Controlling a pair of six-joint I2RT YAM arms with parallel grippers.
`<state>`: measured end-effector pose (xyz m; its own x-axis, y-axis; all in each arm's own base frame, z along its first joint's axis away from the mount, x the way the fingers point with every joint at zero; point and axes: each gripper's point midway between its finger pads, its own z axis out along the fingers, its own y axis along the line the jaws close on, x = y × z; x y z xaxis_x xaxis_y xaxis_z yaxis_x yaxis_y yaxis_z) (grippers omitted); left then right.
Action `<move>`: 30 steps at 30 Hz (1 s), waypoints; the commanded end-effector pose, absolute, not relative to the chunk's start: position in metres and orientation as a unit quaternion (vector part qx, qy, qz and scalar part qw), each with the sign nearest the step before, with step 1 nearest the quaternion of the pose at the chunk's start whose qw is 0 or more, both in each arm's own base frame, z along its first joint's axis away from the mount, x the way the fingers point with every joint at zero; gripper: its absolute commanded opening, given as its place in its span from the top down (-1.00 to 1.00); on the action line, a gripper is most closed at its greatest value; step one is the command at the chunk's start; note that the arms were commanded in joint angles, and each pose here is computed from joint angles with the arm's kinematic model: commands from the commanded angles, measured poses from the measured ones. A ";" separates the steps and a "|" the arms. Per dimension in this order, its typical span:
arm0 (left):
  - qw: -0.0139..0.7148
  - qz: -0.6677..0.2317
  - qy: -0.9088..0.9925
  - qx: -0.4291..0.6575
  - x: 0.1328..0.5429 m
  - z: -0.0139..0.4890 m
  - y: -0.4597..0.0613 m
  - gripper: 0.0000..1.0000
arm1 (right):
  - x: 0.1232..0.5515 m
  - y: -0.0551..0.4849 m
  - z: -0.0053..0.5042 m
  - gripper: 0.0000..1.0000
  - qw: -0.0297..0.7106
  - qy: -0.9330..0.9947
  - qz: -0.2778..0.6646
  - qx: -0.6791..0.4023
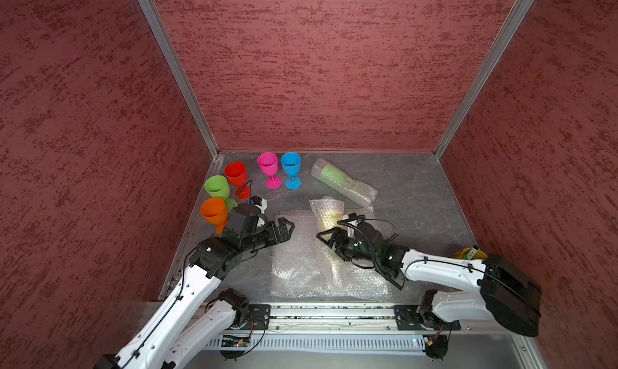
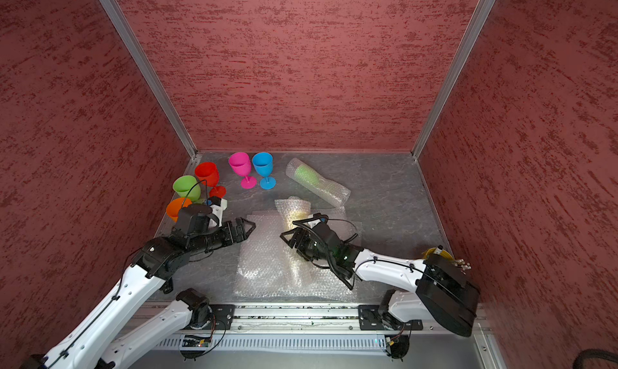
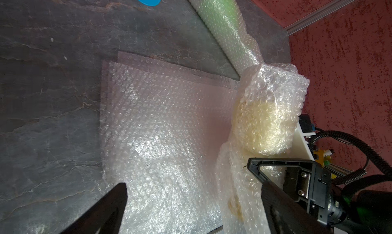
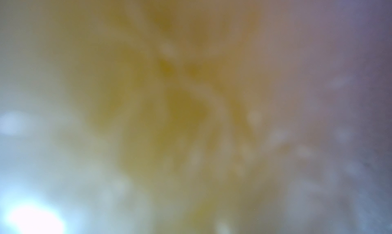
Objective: Unpack wine glasses from bubble wrap
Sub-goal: Place the bubble wrap at the center of the board.
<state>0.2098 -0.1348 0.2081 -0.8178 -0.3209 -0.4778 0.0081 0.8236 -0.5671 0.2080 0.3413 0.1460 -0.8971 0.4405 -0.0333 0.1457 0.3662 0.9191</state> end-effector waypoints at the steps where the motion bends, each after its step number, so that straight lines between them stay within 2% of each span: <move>1: 0.279 -0.303 0.907 -0.087 0.208 0.205 -0.138 -0.99 | 0.222 0.351 0.158 -0.43 0.143 0.783 0.556 0.240; 9: 0.266 -0.318 0.905 -0.091 0.212 0.196 -0.139 -0.99 | 0.234 0.348 0.129 -0.76 0.167 0.835 0.470 0.233; 16: 0.267 -0.325 0.902 -0.099 0.212 0.197 -0.129 -0.99 | 0.251 0.320 0.138 -0.76 0.229 0.869 0.383 0.214; 19: 0.269 -0.326 0.901 -0.101 0.210 0.196 -0.127 -0.99 | 0.254 0.314 0.146 -0.68 0.256 0.888 0.342 0.167; 23: 0.262 -0.333 0.899 -0.105 0.209 0.193 -0.129 -0.99 | 0.242 0.338 0.144 -0.68 0.221 0.903 0.355 0.095; 30: 0.263 -0.334 0.899 -0.102 0.210 0.194 -0.129 -0.99 | 0.239 0.372 0.116 -0.86 0.185 0.916 0.355 0.037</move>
<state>0.2077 -0.1275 0.1886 -0.8468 -0.3688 -0.3833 -0.0382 0.7609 -0.6478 0.2457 0.3621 0.1268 -0.9061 0.2854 -0.3124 -0.0089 0.7252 0.6885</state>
